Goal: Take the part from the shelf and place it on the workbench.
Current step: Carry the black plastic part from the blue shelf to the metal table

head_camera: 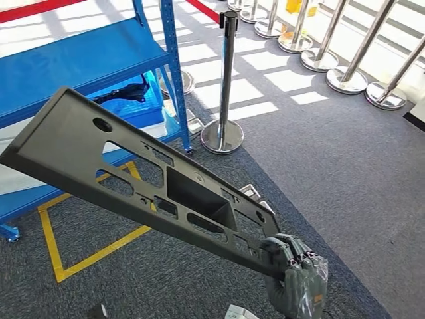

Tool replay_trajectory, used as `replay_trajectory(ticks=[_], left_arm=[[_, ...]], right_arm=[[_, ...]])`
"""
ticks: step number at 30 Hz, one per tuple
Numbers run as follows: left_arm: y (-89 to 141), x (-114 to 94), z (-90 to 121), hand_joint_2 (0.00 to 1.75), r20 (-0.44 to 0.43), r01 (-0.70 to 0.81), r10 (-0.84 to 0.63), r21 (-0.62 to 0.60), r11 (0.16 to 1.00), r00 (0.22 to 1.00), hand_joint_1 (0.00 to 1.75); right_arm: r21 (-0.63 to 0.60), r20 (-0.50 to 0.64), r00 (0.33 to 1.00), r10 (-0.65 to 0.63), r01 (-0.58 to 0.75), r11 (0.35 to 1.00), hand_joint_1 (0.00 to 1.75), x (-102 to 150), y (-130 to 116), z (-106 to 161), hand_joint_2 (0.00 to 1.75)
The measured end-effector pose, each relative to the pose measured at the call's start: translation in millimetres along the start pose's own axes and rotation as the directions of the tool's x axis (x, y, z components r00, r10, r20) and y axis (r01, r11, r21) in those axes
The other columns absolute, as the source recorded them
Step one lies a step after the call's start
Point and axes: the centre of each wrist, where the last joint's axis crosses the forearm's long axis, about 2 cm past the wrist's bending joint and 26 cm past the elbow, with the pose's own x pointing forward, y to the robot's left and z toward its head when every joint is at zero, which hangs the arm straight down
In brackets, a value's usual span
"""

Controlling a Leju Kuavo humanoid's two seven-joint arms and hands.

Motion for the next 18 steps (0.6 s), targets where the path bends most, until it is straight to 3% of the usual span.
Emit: replay_trajectory(ticks=[18], left_arm=[[1.0,-0.7,0.1,1.75,-0.004,0.001,-0.001,0.000,1.000,1.000,0.00]], right_arm=[[0.008,-0.009,1.000,0.012,-0.012,1.000,1.75,-0.6,-1.2,4.0,1.75]])
